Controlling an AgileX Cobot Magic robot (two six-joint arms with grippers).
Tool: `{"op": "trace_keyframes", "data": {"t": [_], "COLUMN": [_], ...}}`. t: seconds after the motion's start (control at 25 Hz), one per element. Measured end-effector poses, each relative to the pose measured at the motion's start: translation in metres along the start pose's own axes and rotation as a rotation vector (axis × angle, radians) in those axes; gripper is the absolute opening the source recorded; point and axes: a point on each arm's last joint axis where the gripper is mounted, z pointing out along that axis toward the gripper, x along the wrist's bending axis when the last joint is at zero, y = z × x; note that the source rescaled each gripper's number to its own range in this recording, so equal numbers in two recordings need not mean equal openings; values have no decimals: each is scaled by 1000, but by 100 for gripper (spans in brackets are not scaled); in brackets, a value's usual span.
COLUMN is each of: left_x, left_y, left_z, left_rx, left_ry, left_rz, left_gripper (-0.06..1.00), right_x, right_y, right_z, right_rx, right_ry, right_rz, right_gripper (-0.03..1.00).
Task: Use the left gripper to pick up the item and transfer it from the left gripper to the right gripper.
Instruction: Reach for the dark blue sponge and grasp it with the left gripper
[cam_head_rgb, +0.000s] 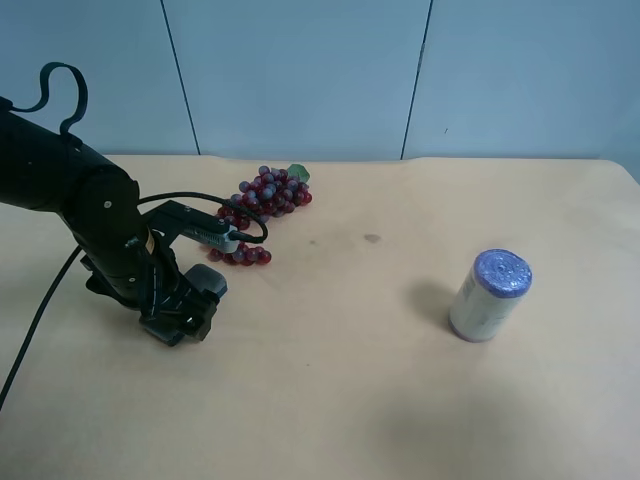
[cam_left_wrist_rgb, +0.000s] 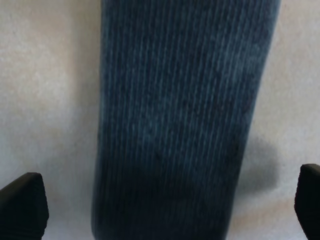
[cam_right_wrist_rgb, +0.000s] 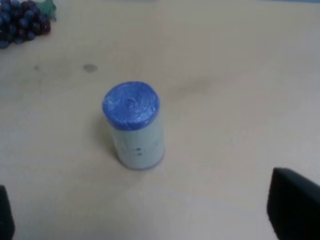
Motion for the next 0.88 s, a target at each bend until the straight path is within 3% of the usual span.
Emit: {"op": "trace_keyframes", "data": {"t": [0.12, 0.32, 0.64, 0.72, 0.88], "left_x": [0, 0, -1, -1, -1], "left_y": [0, 0, -1, -1, -1], "left_z": [1, 2, 8, 8, 8], "left_rx": [-3, 1, 18, 16, 13], "left_ry": [-1, -1, -1, -1, -2], "left_rz": [0, 4, 6, 7, 17], "left_gripper": [97, 79, 59, 50, 16], "right_x": [0, 0, 0, 0, 0], "right_y": [0, 0, 0, 0, 0], "right_z": [0, 0, 0, 0, 0], "right_rx": [0, 0, 0, 0, 0], "right_ry": [0, 0, 0, 0, 0], "right_rz": [0, 0, 0, 0, 0], "right_gripper": [100, 100, 100, 100, 100]}}
